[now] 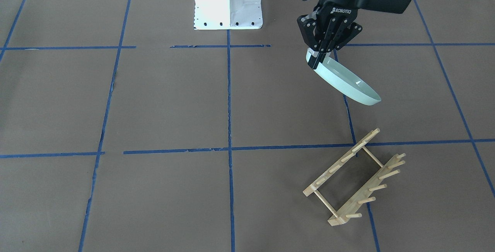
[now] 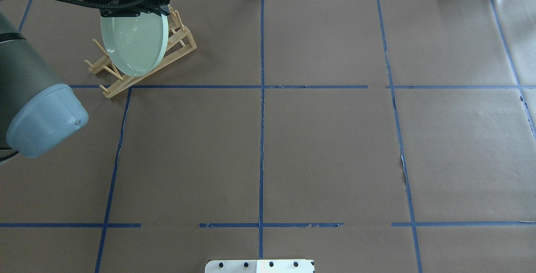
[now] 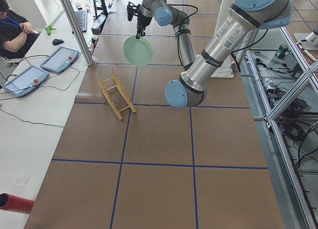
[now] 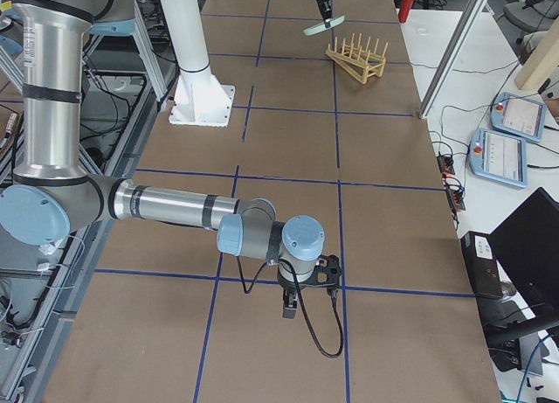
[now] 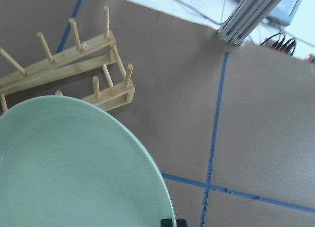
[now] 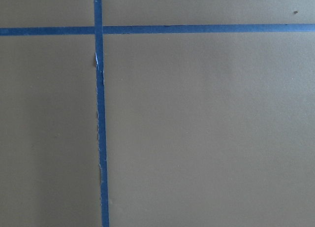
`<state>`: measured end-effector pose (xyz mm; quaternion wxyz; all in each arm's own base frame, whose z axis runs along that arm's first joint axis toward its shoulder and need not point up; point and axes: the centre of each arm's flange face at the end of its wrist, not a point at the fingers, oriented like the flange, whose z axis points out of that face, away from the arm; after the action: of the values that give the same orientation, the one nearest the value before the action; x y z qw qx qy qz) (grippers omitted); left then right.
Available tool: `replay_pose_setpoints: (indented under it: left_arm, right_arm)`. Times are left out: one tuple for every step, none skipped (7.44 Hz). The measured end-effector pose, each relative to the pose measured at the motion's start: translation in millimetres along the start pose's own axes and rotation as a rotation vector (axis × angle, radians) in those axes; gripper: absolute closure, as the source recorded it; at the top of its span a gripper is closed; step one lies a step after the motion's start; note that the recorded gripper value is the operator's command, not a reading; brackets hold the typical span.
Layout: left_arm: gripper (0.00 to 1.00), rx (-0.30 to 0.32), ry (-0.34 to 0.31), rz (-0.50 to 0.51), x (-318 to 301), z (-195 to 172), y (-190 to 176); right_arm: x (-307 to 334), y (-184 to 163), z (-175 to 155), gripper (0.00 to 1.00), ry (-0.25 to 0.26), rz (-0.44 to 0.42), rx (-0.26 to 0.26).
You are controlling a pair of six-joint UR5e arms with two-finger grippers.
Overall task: Place plate on rack
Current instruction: 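Carry the plate with the left gripper up toward the wooden rack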
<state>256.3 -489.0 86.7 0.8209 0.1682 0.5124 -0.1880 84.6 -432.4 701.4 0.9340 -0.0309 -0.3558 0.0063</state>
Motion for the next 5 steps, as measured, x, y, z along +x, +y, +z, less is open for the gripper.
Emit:
replay_pose_setpoints:
  left_arm:
    - [1.0,0.038,0.095,-0.011,-14,-5,-3]
    - [1.0,0.076,0.19,-0.043,-28,-10,-5]
    - [1.0,0.119,0.278,-0.084,-36,-17,-7]
    - [1.0,0.168,0.369,-0.136,-41,-25,-9]
    - [1.0,0.203,0.466,-0.188,-46,-28,-11]
  right_arm:
    - [0,0,0,0.0,0.0,0.0,0.0]
    - [0,0,0,0.0,0.0,0.0,0.0]
    - [0,0,0,0.0,0.0,0.0,0.0]
    - [0,0,0,0.0,0.0,0.0,0.0]
    - [0,0,0,0.0,0.0,0.0,0.0]
